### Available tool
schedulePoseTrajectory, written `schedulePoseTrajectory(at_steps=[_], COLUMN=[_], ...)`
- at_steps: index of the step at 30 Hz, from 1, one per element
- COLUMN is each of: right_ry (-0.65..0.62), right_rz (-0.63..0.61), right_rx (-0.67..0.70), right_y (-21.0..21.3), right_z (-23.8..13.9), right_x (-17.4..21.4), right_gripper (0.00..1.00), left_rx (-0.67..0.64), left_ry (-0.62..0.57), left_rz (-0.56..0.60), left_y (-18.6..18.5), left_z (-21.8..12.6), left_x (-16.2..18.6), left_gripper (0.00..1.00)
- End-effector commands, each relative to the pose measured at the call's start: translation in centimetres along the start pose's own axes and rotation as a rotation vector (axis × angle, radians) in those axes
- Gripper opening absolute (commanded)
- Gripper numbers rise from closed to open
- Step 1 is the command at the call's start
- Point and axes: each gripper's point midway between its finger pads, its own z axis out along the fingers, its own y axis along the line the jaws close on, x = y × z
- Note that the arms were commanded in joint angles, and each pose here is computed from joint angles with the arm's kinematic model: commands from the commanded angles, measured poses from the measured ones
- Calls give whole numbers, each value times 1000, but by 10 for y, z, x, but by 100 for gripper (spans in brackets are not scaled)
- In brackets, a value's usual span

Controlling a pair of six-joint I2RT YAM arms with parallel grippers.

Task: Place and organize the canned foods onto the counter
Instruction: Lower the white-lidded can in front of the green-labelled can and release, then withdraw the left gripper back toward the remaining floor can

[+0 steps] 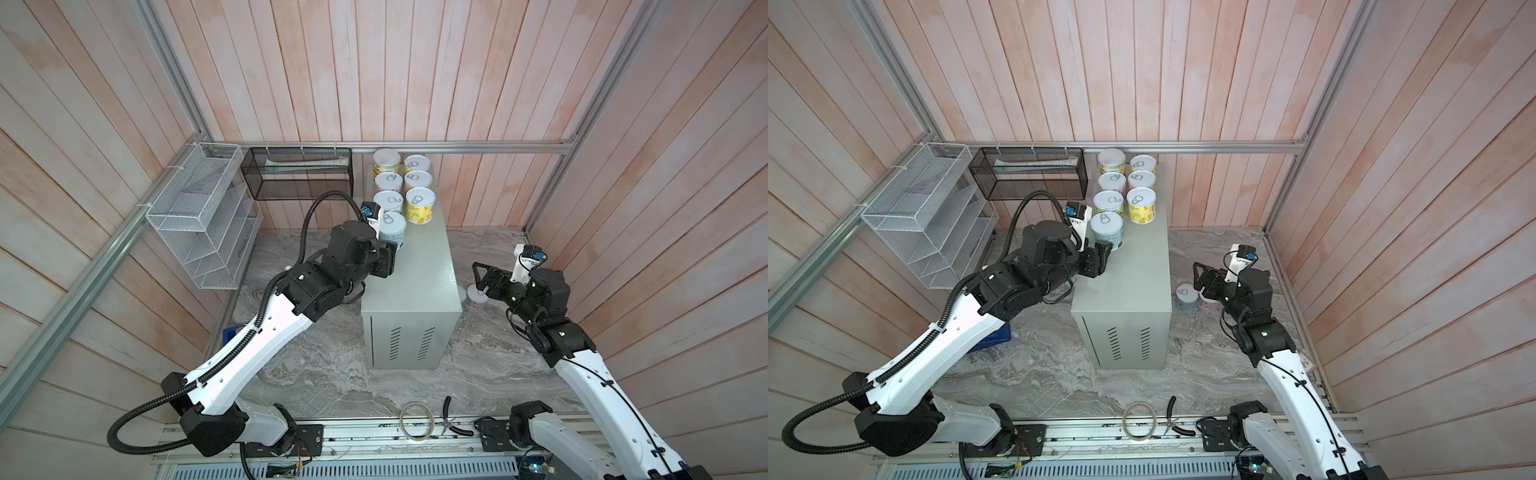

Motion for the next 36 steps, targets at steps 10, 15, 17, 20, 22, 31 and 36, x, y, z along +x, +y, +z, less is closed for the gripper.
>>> schedulePoseTrajectory(at_steps=[10,15,17,20,22,31,36], right_ry=[-28,-22,-14,-13,-16,-20,-15], right_rz=[2,8,14,17,13,-88,-140], right_rx=[-19,-22,-27,-31,-26,109,201], right_y=[4,3,4,4,4,-14,-28], right_z=[0,3,4,5,4,-1,-1], right_x=[-8,-5,-3,-3,-4,-15,-22], right_gripper=[84,85,84,84,84,86,89], left_rx=[-18,-10,-5,-1,-5,-101,-226], left_ry=[-15,-10,-8,-5,-2,-10,-80], left_rz=[-5,-10,-12,-11,-9,-37,-64], left_y=[9,11,10,10,11,42,78], left_z=[11,17,18,19,16,-29,-74], left_x=[-1,1,2,2,2,15,14], left_gripper=[63,63,62,62,62,100,100])
